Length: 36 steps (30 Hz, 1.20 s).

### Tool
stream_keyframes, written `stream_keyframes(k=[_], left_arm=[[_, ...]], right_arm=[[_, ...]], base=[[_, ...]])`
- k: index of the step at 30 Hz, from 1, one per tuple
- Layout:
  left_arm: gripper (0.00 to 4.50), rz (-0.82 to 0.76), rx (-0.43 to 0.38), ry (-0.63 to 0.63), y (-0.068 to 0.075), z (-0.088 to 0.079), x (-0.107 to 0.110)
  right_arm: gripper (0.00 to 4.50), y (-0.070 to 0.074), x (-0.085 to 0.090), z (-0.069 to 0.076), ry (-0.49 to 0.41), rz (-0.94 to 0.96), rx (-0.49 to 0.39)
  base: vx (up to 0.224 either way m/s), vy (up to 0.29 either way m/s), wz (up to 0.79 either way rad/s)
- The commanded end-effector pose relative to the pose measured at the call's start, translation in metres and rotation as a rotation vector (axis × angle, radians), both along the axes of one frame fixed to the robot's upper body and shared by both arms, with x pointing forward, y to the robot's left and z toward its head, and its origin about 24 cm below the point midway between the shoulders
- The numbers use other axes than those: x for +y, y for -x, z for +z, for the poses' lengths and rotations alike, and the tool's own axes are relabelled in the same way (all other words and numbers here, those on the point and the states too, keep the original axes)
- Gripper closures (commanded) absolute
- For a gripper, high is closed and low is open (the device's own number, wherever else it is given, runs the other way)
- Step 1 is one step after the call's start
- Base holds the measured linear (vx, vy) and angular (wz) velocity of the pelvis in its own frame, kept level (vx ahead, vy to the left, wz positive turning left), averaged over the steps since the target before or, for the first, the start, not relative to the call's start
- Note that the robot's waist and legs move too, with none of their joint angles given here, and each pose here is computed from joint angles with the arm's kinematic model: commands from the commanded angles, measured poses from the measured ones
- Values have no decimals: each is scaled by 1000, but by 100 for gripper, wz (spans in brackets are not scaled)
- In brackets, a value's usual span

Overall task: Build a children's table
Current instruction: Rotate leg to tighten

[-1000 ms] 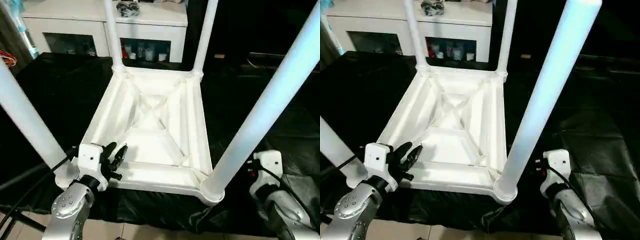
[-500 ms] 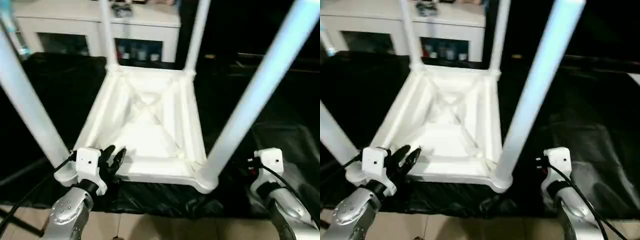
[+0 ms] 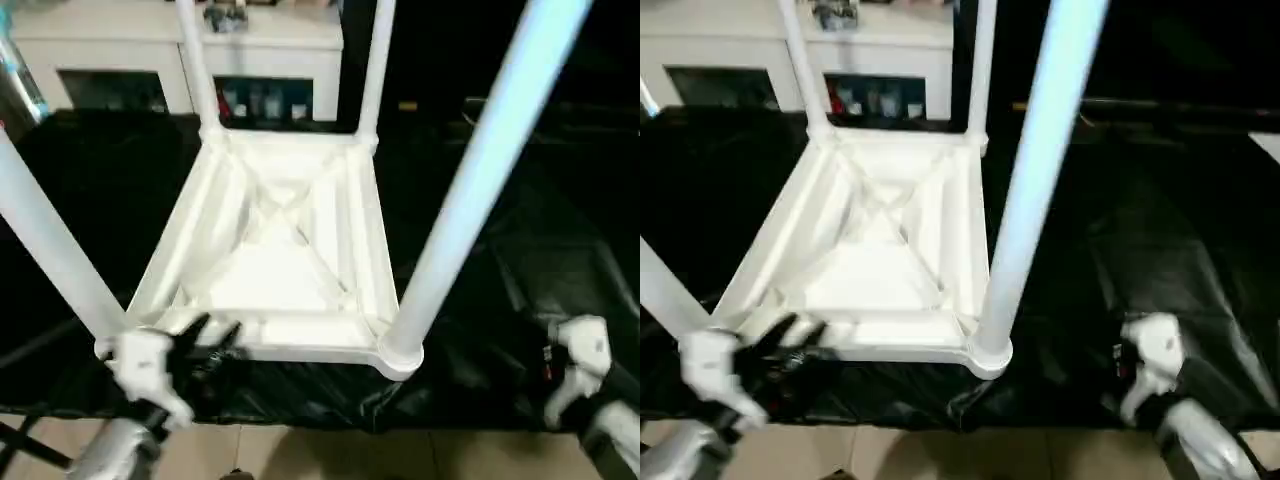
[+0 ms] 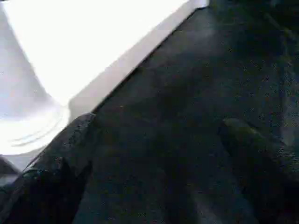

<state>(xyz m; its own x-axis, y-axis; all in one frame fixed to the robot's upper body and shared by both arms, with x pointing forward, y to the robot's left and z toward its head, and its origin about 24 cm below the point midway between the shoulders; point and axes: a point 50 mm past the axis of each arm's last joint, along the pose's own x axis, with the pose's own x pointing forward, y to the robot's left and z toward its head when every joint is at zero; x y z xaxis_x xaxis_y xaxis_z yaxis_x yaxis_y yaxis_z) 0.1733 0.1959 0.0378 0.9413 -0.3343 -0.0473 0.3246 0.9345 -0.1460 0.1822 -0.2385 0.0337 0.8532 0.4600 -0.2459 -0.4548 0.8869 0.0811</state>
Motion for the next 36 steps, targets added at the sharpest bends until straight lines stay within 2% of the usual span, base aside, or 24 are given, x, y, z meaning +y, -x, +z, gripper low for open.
stream_keyframes(k=[1,2,3,6,8,11,14,16,17,21,25,29,30,33,36], left_arm=[[133,-33,-20,4,7,2,2],[133,-70,-5,21,14,1,3],[105,-77,-9,13,18,0,6],[99,-47,-13,42,30,-1,16],[63,-44,-5,50,33,-3,22],[54,-49,0,60,35,-4,25],[23,-81,61,53,54,-20,46],[12,-84,65,53,55,-20,48],[5,-100,102,56,60,-24,57],[5,-132,168,35,70,-28,75],[5,-129,168,22,71,-26,87],[5,-144,165,-13,72,-22,106],[5,-147,158,-20,72,-24,100],[5,-150,143,-18,72,-27,80],[5,-148,142,-17,72,-27,80]], right_arm=[[0,-1,2,8,-11,51,-26],[0,1,5,8,-22,97,-20],[0,3,8,8,-30,138,-13],[0,7,14,9,-49,242,9],[0,9,16,10,-54,276,11],[0,9,16,11,-58,296,10],[0,11,18,15,-63,392,19],[0,11,19,15,-63,400,20],[0,10,20,17,-67,439,24],[0,10,21,18,-63,480,27],[0,9,22,17,-55,477,17],[0,3,30,14,-38,488,-3],[0,-3,37,12,-34,480,-19],[0,-9,46,11,-45,477,-35],[0,-10,48,11,-49,480,-37]], base=[[0,0,0],[0,0,0],[56,32,-4],[66,27,-1],[72,13,2],[63,7,1],[0,0,0],[0,0,0],[0,0,0],[0,0,0],[0,0,0],[0,0,0],[0,0,0],[0,0,0],[0,0,0]])
